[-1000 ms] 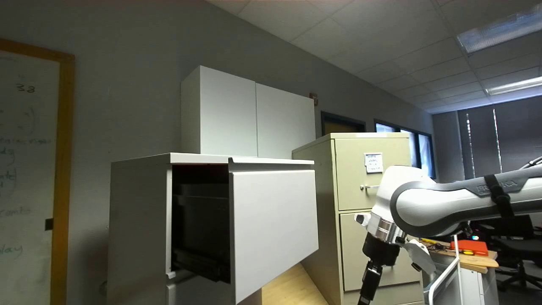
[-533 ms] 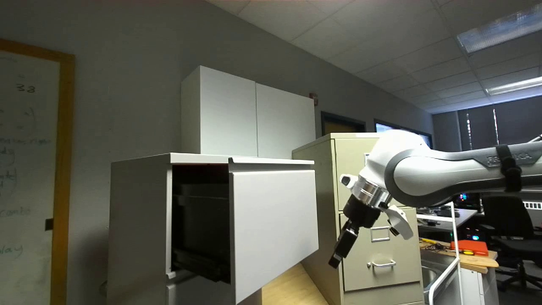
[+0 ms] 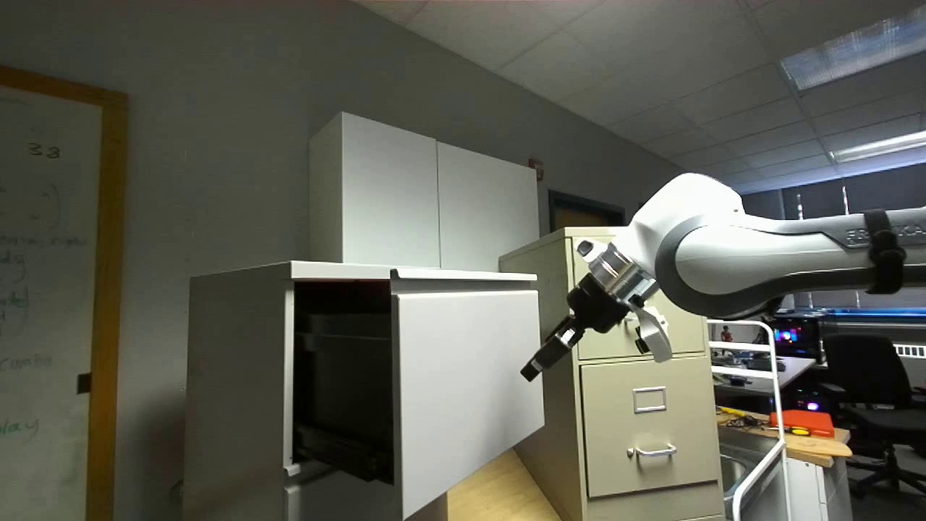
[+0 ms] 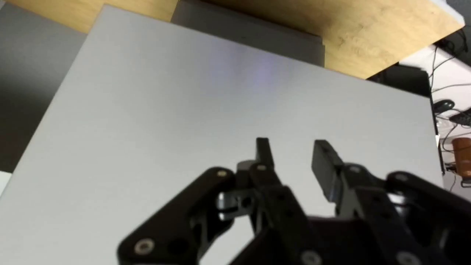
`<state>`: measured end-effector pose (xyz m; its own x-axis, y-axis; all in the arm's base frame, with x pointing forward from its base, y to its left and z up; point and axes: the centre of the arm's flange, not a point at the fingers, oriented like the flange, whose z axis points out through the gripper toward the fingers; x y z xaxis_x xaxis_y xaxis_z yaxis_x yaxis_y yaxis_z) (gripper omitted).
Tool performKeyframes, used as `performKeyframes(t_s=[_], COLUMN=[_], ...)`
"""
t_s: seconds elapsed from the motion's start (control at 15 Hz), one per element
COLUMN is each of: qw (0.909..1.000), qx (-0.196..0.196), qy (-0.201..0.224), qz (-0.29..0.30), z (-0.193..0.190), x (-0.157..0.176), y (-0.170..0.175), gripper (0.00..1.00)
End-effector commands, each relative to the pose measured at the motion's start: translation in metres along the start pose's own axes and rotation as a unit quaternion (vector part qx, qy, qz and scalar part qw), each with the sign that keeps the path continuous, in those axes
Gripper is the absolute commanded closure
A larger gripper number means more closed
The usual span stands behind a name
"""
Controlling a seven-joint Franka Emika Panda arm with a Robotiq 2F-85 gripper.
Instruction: Close the top drawer of the white file cabinet
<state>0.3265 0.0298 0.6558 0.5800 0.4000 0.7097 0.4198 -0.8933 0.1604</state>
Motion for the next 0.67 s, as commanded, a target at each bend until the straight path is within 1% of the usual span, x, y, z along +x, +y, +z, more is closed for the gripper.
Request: performKeyframes(t_s=[0.0, 0.13, 0.27, 0.33, 0.6], qw=[0.9988, 0.9974, 0.9958, 0.9952, 0.9937], qx=[0.003, 0.004, 0.002, 0.005, 0.014], qy=[0.049, 0.072, 0.091, 0.098, 0.111], qz=[0.003, 0.004, 0.008, 0.009, 0.001], z=[0.007, 0.013, 0.023, 0.028, 0.049], x=[0.030, 0.038, 0.045, 0.049, 0.070], y=[-0.004, -0.007, -0.012, -0.015, -0.030], gripper=[0.95, 1.00, 1.00, 0.98, 0.97])
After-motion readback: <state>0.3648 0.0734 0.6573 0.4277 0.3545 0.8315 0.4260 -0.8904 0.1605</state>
